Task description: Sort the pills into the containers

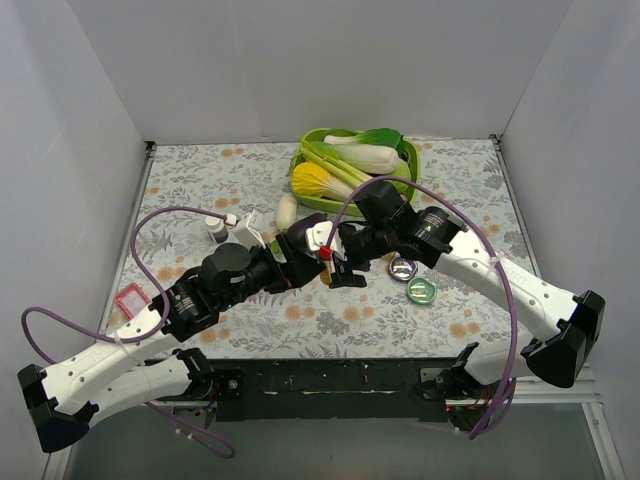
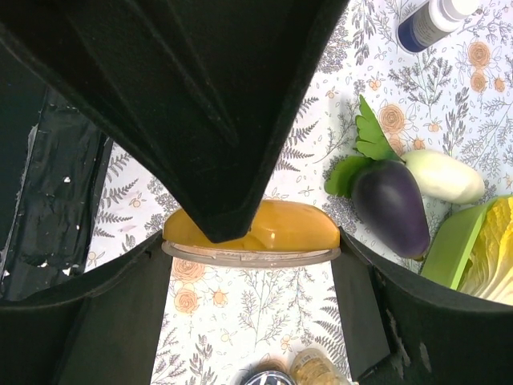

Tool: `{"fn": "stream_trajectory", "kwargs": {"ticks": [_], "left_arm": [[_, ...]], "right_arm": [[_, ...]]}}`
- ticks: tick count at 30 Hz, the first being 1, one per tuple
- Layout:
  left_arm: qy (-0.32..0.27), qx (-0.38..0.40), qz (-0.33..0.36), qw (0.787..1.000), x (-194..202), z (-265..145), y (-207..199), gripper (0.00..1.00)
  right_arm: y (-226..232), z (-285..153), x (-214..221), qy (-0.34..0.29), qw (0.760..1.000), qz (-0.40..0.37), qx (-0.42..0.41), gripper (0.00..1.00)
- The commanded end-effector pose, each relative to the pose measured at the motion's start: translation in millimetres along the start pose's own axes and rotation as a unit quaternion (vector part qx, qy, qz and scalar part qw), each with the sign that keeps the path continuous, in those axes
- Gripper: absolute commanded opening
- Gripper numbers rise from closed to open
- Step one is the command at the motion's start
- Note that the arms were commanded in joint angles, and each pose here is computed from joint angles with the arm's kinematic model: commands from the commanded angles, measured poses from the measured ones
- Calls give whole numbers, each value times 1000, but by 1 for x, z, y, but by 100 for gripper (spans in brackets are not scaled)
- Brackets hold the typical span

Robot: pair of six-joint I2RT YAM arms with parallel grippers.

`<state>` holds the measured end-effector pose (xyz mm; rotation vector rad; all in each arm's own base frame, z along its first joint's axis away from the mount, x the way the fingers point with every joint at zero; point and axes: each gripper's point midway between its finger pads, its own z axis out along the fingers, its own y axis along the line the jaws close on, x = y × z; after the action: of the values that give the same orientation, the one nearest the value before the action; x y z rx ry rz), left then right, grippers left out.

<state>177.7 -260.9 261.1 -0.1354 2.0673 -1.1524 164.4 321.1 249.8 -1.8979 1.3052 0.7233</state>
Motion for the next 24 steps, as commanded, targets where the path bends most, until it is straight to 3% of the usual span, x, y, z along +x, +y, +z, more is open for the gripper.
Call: {"fn": "stream_trajectory", "kwargs": {"ticks": [1,13,24], "left_arm": [[-6,-77,18,997,3,-7,39,85],[-7,-96,17,995,6,-9,50,84],[8,-146,-1,989,24,-11,86,86]], "right_arm": [[-3,-6,-13,-22,1000,-12,5,8],[-2,-8,-17,-31,999,-10,3,8],[-4,-12,-13,-32,999,-3,9,7]]}}
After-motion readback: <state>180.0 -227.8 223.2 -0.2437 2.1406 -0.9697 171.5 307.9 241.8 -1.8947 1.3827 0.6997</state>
